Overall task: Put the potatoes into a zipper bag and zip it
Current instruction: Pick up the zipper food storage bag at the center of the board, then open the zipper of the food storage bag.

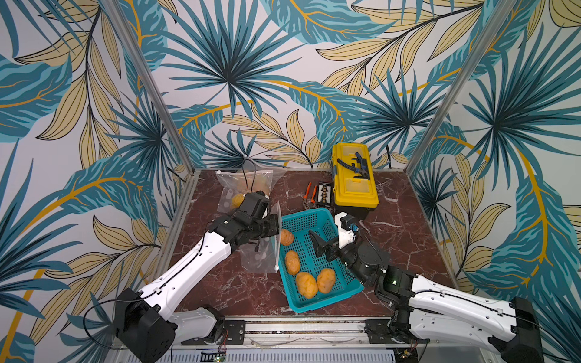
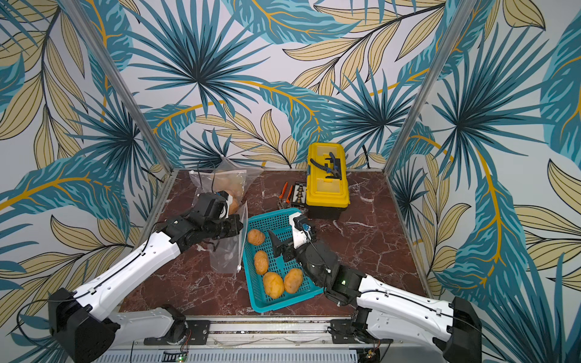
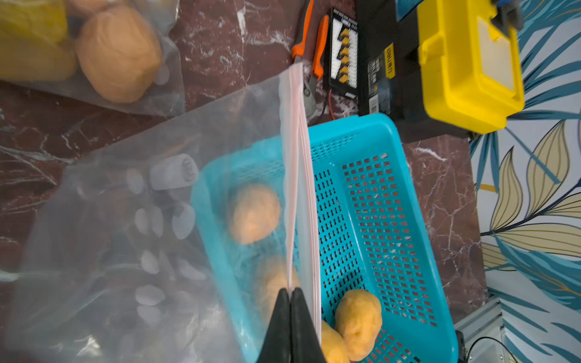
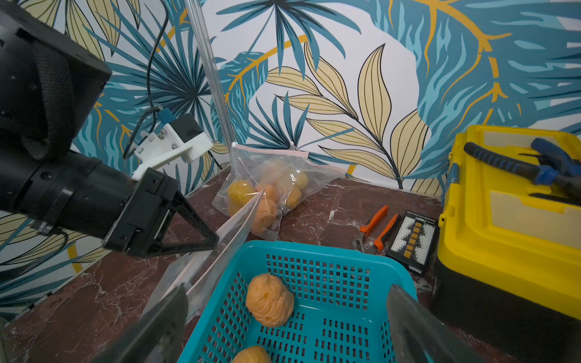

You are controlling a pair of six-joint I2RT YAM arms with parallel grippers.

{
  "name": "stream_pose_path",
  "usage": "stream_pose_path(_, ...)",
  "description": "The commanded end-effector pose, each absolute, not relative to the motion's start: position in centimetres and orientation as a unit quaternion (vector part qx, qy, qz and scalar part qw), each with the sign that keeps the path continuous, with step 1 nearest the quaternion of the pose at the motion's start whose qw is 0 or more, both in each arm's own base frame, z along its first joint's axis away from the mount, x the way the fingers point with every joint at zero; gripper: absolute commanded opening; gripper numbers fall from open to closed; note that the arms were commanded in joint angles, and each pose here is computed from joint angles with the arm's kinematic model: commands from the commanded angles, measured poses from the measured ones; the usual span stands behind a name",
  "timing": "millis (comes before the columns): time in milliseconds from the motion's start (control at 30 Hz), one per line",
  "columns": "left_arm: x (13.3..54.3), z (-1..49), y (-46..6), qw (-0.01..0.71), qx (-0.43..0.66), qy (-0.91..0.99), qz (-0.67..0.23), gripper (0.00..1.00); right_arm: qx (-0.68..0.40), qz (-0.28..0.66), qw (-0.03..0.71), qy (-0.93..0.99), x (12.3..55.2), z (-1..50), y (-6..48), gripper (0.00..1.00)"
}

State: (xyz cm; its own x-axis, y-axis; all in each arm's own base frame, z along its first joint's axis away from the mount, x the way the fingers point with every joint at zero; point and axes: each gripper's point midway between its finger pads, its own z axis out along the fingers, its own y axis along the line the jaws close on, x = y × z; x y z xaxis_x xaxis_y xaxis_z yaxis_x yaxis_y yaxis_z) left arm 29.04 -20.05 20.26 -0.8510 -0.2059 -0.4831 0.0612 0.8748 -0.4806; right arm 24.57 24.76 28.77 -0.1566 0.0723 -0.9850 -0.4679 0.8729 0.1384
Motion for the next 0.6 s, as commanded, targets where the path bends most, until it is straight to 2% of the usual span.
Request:
stream_pose_path(0,29.3,22.2,-20.9,0.326,-0.03,0.905,-0.272,0.0,-0.107,0.22,0.613,0.751,24.7,28.0,24.6,0.95)
stream_pose_path(267,27.7,23.6,-19.5,0.39,-0.047,0.876,-0.28,0.0,-0.091,0.224,0.585,0.774,25.2,27.6,25.4,0.92)
stream_pose_path(567,27.4,23.3,-21.0,0.374,-0.021,0.875,-0.306,0.0,-0.111,0.283,0.553,0.776,24.6,27.7,28.4,0.9)
